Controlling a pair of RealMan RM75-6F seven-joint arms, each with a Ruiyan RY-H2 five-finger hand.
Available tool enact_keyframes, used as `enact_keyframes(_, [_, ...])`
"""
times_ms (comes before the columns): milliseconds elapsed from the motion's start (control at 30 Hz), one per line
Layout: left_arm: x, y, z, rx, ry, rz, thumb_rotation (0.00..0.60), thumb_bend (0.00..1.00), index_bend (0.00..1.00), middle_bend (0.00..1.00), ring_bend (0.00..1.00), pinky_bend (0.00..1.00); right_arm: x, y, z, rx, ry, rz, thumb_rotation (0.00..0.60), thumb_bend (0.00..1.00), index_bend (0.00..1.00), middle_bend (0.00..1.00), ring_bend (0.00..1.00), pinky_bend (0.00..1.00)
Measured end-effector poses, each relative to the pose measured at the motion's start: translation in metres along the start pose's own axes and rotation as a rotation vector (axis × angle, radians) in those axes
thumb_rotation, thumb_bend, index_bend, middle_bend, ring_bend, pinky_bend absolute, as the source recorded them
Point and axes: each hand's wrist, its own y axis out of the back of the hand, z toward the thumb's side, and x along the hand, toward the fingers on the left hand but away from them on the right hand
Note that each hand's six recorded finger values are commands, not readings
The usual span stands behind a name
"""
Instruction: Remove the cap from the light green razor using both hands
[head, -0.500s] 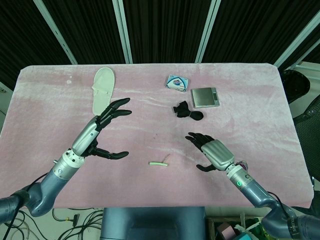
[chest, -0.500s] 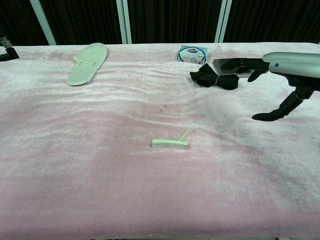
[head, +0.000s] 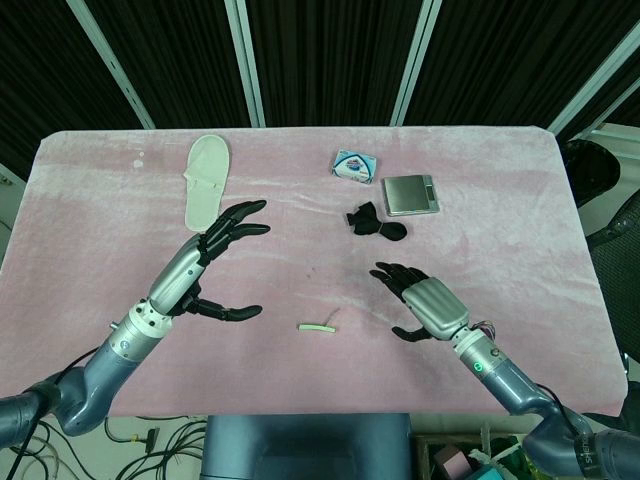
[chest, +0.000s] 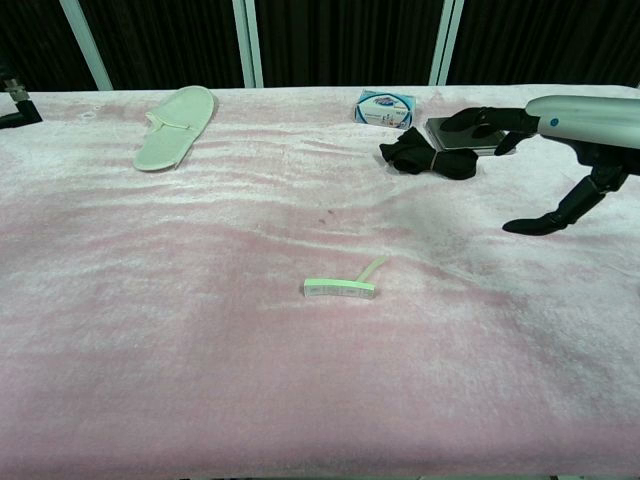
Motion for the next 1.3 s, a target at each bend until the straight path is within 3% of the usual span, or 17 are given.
enact_keyframes(500, [-0.008, 0.000, -0.012, 0.110, 0.061, 0.008, 0.600, 0.19, 0.14, 0.02, 0.00, 0.03, 0.011, 0.017, -0.009, 0.017, -0.031, -0.039, 0.600, 0.23, 0.00, 0.00, 0.06, 0.15])
enact_keyframes(733, [-0.017, 0.003, -0.036, 0.248, 0.210, 0.002, 0.600, 0.18, 0.19, 0.02, 0.00, 0.03, 0.022, 0.038, -0.032, 0.071, -0.097, -0.057, 0.600, 0.23, 0.00, 0.00, 0.06, 0.15])
enact_keyframes(833, [-0.023, 0.001, -0.051, 0.316, 0.306, -0.038, 0.600, 0.18, 0.21, 0.02, 0.00, 0.02, 0.029, 0.053, -0.049, 0.095, -0.144, -0.074, 0.600, 0.23, 0.00, 0.00, 0.06, 0.15])
enact_keyframes(1033, [-0.032, -0.015, -0.074, 0.436, 0.416, -0.133, 0.600, 0.19, 0.22, 0.03, 0.00, 0.00, 0.040, 0.088, -0.080, 0.112, -0.231, -0.166, 0.600, 0.23, 0.00, 0.00, 0.06, 0.15])
enact_keyframes(1300, [-0.035, -0.076, -0.108, 0.507, 0.513, -0.312, 0.600, 0.19, 0.26, 0.03, 0.00, 0.00, 0.043, 0.106, -0.083, 0.165, -0.232, -0.225, 0.600, 0.23, 0.00, 0.00, 0.06, 0.15])
